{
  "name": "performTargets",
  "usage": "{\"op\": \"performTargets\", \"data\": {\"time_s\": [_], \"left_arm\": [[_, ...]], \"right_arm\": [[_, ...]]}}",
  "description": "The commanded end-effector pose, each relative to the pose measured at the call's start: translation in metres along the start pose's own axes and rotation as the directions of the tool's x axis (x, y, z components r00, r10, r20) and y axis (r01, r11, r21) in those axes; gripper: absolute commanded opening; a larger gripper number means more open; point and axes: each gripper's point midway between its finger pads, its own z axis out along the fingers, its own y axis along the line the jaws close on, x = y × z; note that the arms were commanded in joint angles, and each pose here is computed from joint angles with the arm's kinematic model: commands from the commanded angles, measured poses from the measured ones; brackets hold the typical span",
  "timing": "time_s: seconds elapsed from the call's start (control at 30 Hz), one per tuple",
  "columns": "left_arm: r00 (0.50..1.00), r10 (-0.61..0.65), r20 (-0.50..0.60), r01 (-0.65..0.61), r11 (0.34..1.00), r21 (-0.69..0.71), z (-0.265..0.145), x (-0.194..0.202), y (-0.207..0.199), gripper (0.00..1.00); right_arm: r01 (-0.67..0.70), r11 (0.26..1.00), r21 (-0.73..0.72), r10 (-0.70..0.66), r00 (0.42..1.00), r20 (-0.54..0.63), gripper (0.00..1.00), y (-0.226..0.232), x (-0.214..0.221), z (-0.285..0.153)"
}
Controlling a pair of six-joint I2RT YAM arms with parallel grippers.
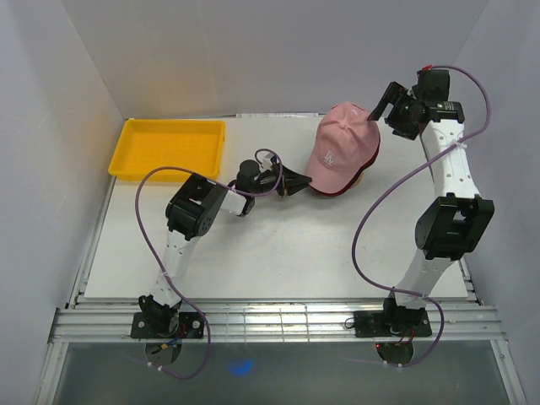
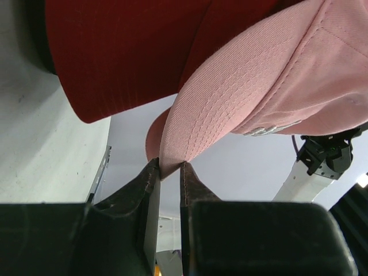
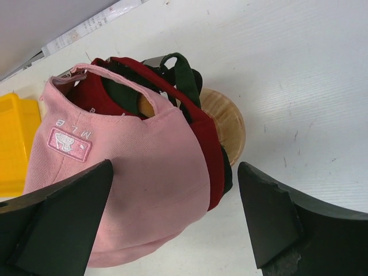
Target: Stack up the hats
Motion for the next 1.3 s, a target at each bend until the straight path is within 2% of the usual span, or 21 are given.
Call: {"op": "performTargets", "data": {"time_s": [0.0,0.47,0.73,0.93,1.27], "left_arm": [[0.995,-0.098,0.035,0.102,0.986,-0.132,-0.001,-0.011,0.041,0.00],[0.982,-0.149,0.119,0.173,0.959,-0.223,-0.004,-0.028,0.065,0.00],[0.969,-0.178,0.168,0.220,0.934,-0.280,-0.009,-0.035,0.079,0.00],[0.970,-0.170,0.175,0.217,0.930,-0.298,-0.009,-0.039,0.083,0.00],[0.983,-0.080,0.165,0.128,0.943,-0.306,-0.016,-0.043,0.060,0.00]], "right_arm": [[0.012,0.999,-0.036,-0.010,0.999,0.046,0.94,0.006,-0.011,0.001],[0.006,1.000,-0.007,-0.006,1.000,0.009,0.94,-0.007,0.003,0.021],[-0.006,0.999,0.043,0.006,1.000,-0.005,0.90,-0.020,0.009,0.032],[-0.016,0.997,0.075,0.017,1.000,-0.010,0.87,-0.029,0.015,0.037],[-0.010,0.999,0.049,0.010,1.000,0.012,0.89,-0.023,0.010,0.027]]}}
